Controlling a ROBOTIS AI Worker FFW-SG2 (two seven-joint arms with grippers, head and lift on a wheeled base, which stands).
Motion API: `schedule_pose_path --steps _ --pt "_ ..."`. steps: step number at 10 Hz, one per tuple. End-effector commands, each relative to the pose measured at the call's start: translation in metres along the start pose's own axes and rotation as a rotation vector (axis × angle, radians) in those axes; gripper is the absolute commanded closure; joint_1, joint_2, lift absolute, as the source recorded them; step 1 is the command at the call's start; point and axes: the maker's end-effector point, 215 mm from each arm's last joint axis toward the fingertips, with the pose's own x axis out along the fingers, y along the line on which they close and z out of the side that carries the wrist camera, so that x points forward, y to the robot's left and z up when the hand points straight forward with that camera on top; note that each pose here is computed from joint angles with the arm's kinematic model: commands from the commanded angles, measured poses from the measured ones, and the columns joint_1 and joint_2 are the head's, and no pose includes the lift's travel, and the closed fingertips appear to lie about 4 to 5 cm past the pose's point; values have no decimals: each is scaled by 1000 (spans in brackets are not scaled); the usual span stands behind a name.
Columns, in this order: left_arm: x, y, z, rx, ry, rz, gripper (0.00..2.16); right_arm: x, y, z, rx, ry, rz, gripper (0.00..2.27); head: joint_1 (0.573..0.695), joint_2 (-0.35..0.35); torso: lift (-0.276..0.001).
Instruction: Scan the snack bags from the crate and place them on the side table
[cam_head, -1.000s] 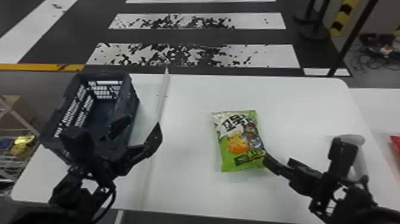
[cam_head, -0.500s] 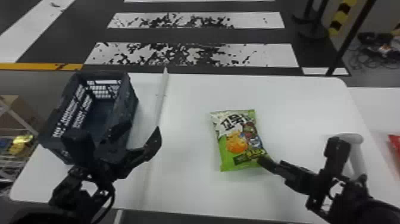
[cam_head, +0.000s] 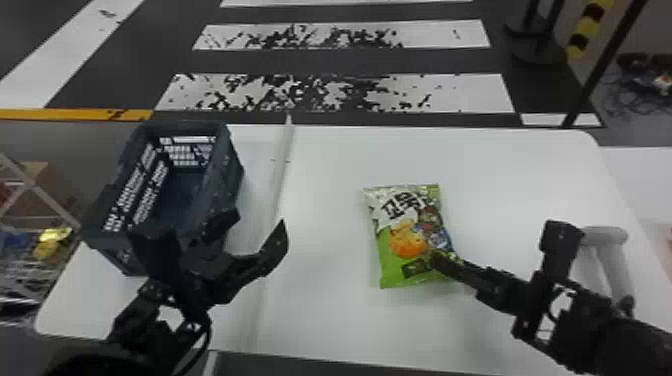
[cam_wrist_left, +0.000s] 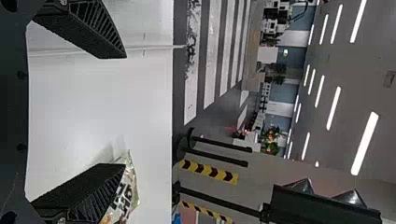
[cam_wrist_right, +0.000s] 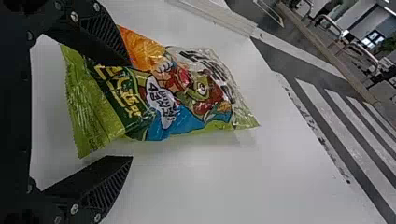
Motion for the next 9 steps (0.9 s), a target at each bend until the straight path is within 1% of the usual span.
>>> schedule_pose_path --steps 1,2,3,5,6,7,8,9 --pt "0 1 -5 -3 7 1 39 5 3 1 1 9 17 1150 695 100 -81" --pt "0 0 -6 -5 6 -2 39 6 2 -7 4 38 13 2263 695 105 -81" --pt "0 2 -10 -8 9 0 39 4 4 -5 13 33 30 2260 695 106 -81" --pt "0 2 -8 -12 0 1 39 -8 10 4 47 29 64 2260 695 112 -81" --pt "0 2 -7 -10 -3 0 39 -19 17 20 35 6 77 2260 695 110 -81" --pt "1 0 -4 -10 -9 -1 39 -32 23 39 7 -17 78 2260 695 104 -81" --pt "1 2 0 -9 -15 10 39 -47 27 60 -46 -46 57 2260 695 100 -81" --pt "2 1 5 -7 -26 25 39 -60 29 83 -125 -83 10 2260 695 86 -81"
